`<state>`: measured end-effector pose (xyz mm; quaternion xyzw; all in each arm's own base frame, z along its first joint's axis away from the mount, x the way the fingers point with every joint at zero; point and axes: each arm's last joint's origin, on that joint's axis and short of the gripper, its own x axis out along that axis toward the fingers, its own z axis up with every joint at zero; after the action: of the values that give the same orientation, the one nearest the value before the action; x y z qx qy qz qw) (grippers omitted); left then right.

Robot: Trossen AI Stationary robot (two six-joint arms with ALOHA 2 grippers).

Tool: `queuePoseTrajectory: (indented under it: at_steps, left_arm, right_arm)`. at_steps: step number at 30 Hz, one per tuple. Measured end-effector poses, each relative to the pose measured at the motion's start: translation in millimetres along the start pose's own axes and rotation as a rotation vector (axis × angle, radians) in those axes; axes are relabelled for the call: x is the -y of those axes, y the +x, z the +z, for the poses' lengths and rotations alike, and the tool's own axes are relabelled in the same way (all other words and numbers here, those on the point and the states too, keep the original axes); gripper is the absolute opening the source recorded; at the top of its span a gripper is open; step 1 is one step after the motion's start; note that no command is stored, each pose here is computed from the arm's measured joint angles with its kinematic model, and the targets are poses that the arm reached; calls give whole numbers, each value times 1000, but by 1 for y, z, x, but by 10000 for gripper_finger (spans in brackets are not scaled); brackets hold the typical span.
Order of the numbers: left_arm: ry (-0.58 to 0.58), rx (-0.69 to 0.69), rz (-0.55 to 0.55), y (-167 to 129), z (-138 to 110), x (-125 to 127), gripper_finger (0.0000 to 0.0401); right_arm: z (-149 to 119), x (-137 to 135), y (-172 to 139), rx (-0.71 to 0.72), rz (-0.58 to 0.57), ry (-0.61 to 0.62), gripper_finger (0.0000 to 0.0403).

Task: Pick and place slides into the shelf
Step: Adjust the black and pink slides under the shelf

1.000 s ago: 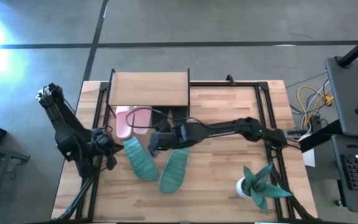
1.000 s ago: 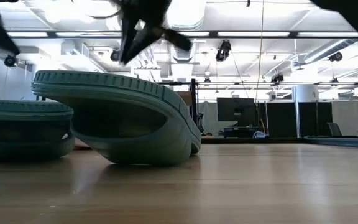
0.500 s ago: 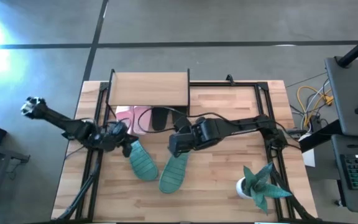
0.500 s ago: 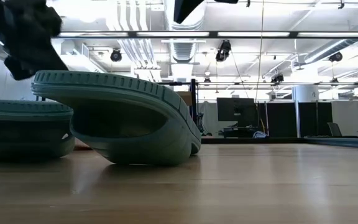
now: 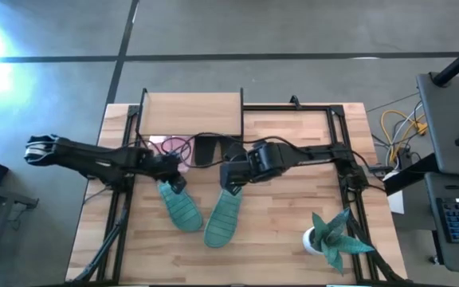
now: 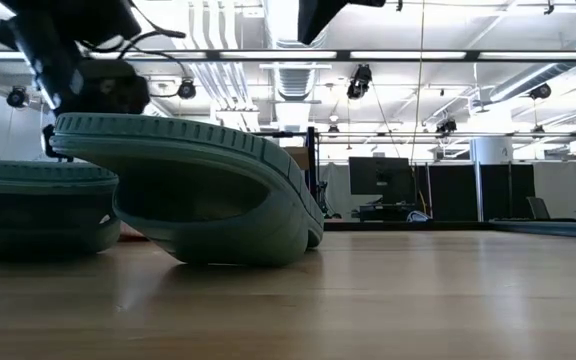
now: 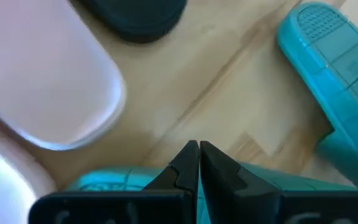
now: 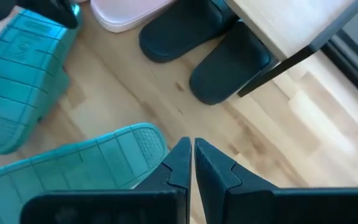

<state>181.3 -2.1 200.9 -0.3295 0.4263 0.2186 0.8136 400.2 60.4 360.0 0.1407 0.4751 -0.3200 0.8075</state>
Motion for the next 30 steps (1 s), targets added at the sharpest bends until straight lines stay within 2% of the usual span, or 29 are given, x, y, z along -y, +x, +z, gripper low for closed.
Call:
queuePoseTrajectory:
  at_steps: [5,9,17,22,26,30]
  left_arm:
    - [11,-82,71,20,4,4,0]
    - [88,-144,150,39,3,-1,0]
    - [222,-51,321,46,11,-10,0]
    - [242,-15,361,47,25,-22,0]
    - [220,-2,350,44,35,-28,0]
    - [209,-19,148,29,41,-13,0]
  right_arm:
    - [7,7,4,31,-47,10,13]
    - [11,12,7,43,-74,23,13]
    - [14,18,10,33,-93,52,13]
    - [15,20,10,34,-99,61,13]
    - [16,21,11,47,-114,70,13]
    - [16,21,11,47,-116,72,13]
